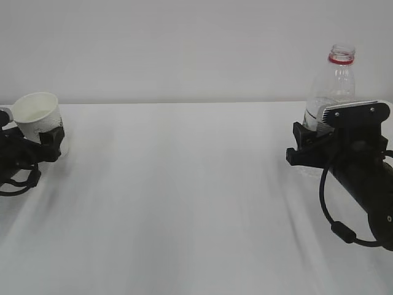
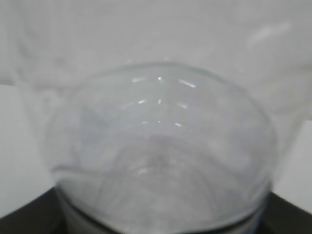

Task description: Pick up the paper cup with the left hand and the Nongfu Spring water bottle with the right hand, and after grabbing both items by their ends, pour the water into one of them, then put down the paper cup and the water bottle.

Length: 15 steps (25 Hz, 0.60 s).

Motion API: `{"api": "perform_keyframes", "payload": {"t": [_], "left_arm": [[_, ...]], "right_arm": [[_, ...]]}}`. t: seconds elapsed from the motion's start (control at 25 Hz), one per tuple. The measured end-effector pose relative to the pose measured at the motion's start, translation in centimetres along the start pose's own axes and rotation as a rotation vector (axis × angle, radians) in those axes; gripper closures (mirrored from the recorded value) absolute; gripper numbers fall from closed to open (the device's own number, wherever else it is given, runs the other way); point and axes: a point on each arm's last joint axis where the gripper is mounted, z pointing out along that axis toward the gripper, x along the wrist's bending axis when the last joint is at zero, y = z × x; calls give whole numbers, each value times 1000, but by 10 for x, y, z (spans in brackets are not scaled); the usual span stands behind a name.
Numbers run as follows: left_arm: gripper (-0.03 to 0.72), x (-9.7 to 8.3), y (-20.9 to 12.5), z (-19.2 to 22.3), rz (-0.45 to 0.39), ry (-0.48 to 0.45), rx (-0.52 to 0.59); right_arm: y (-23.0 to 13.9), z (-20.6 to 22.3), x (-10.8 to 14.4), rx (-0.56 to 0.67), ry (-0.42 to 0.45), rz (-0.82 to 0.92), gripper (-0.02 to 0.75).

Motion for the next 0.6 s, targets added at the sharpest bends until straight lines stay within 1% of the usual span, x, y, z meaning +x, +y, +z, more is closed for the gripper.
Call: {"api": "perform_keyframes", "payload": {"t": [0.16, 0.4, 0.6], "left_arm": [[13, -1, 2, -11, -2, 2, 12], [20, -2, -8, -33, -6, 5, 76], [29, -4, 0, -56, -7, 7, 82]], "right_arm": [[0, 0, 0, 0, 0, 0, 269], [0, 0, 0, 0, 0, 0, 269], [0, 0, 0, 0, 0, 0, 269]]}}
